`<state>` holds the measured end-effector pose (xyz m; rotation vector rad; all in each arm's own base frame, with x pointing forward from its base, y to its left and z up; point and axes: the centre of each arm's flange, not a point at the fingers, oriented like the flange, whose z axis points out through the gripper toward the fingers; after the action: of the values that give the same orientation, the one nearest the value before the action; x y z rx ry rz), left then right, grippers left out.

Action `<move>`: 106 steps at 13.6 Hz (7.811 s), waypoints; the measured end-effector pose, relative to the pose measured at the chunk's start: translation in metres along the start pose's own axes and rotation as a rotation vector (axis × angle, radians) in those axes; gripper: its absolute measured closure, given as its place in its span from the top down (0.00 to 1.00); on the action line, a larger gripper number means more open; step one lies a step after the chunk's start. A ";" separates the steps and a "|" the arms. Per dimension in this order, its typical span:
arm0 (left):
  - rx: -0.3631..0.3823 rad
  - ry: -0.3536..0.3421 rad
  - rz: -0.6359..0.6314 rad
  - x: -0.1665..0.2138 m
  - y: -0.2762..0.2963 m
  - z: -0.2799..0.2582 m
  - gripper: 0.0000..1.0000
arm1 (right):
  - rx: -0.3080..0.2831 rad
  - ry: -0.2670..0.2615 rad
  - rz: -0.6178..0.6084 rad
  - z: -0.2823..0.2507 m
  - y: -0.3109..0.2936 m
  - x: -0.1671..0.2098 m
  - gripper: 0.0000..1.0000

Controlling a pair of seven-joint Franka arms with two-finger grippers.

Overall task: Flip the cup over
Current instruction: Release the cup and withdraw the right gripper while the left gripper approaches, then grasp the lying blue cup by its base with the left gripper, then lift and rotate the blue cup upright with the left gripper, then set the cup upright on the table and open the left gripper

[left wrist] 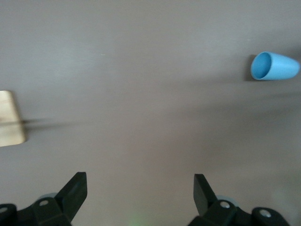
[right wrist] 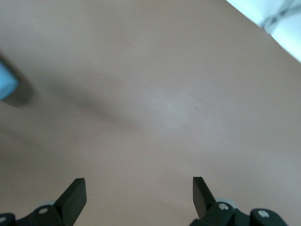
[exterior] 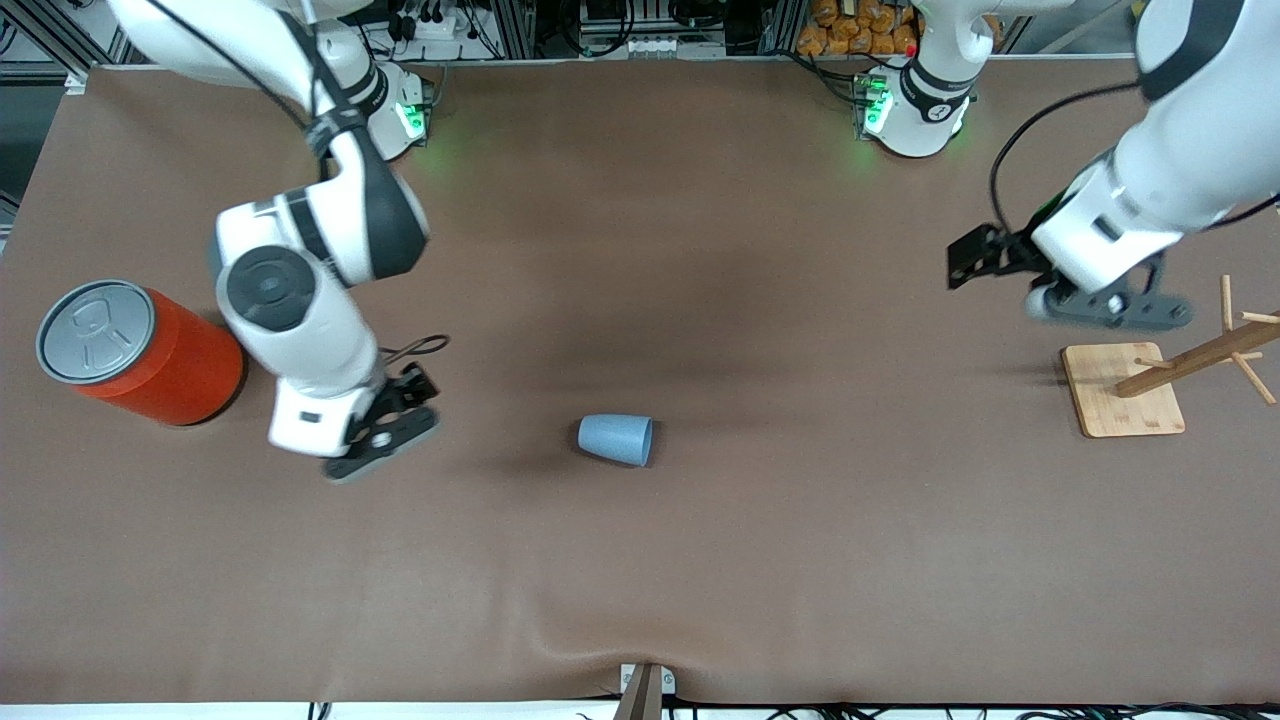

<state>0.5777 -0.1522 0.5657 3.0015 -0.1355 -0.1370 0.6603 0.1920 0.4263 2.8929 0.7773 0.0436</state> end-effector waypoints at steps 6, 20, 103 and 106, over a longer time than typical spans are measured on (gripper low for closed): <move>-0.275 -0.037 -0.038 0.071 0.054 0.141 1.00 | 0.031 -0.075 0.267 -0.038 0.100 -0.061 1.00; -1.004 -0.135 -0.096 0.094 0.108 0.397 1.00 | 0.162 -0.106 0.481 -0.186 0.122 -0.194 1.00; 0.199 0.024 0.112 0.076 -0.086 0.152 0.93 | 0.161 -0.043 0.537 -0.179 0.152 -0.193 1.00; 0.210 0.119 0.086 0.054 -0.082 0.031 1.00 | 0.160 -0.037 0.536 -0.177 0.152 -0.191 1.00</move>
<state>0.6352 -0.0803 0.5196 3.1952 -0.2832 0.0692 0.5592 -0.0101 0.6252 3.1513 -0.0197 -0.0154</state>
